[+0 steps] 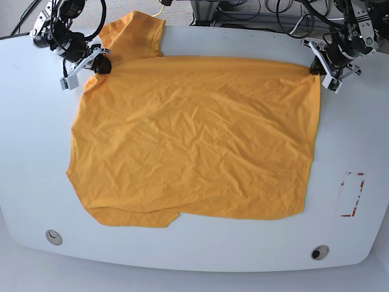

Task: Layout the t-shirt on the table in an organized manner, then fold the t-shirt properly
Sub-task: 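Hold both shirt corners with both grippers, keeping the shirt taut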

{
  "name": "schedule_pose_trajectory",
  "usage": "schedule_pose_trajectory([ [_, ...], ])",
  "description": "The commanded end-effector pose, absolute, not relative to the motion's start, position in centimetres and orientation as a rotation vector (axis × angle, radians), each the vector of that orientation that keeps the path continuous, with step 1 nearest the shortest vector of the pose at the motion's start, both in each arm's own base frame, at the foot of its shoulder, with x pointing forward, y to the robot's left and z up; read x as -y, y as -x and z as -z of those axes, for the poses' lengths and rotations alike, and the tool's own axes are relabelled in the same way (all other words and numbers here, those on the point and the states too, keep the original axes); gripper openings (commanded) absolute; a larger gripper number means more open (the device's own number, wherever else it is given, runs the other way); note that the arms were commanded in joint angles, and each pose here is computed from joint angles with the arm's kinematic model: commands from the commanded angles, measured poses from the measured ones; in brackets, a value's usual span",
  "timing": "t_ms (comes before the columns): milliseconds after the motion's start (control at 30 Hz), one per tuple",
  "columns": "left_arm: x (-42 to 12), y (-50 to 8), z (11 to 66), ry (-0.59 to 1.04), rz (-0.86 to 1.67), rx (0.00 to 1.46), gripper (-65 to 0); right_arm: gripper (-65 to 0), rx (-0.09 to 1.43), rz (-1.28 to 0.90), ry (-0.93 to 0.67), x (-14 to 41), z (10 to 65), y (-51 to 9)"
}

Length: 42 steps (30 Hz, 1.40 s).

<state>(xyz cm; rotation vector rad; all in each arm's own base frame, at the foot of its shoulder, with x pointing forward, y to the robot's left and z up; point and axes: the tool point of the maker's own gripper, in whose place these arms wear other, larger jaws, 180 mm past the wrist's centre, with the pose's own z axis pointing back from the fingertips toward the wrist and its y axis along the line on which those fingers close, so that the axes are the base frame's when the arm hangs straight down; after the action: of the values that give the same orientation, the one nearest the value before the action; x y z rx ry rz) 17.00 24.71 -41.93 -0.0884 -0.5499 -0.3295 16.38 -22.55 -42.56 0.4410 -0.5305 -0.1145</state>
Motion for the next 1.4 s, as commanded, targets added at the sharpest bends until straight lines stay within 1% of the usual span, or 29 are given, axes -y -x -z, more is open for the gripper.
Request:
schedule_pose_trajectory([
  [0,-25.5,-16.3,42.1,0.053,0.347,0.503,-65.0,-65.0,0.501,0.102,-0.407,23.3,42.7,-15.8],
  [167,-25.3,-16.7,41.0,0.038,0.372,0.531,-65.0,-65.0,0.511,0.083,-0.39,23.3,42.1,-15.7],
  [467,-24.3,-17.2,38.1,-0.001,0.443,0.585,-65.0,-65.0,0.56,0.0,-0.332,22.4,39.0,-15.1],
  [667,-24.8,-17.5,36.8,-0.053,0.486,0.562,-65.0,-65.0,0.565,0.02,-0.324,23.1,37.4,-14.0],
  [833,-24.7,-18.4,36.1,-0.064,0.49,0.588,-65.0,-65.0,0.583,0.054,-0.351,23.7,36.6,-13.6],
  [1133,-24.9,-21.2,34.7,-0.086,0.486,0.663,-65.0,-65.0,0.668,0.018,-0.35,25.3,34.3,-15.6],
  [1367,-24.8,-24.6,32.5,-0.109,0.484,0.758,-65.0,-65.0,0.747,-0.019,-0.358,25.5,32.6,-18.4],
])
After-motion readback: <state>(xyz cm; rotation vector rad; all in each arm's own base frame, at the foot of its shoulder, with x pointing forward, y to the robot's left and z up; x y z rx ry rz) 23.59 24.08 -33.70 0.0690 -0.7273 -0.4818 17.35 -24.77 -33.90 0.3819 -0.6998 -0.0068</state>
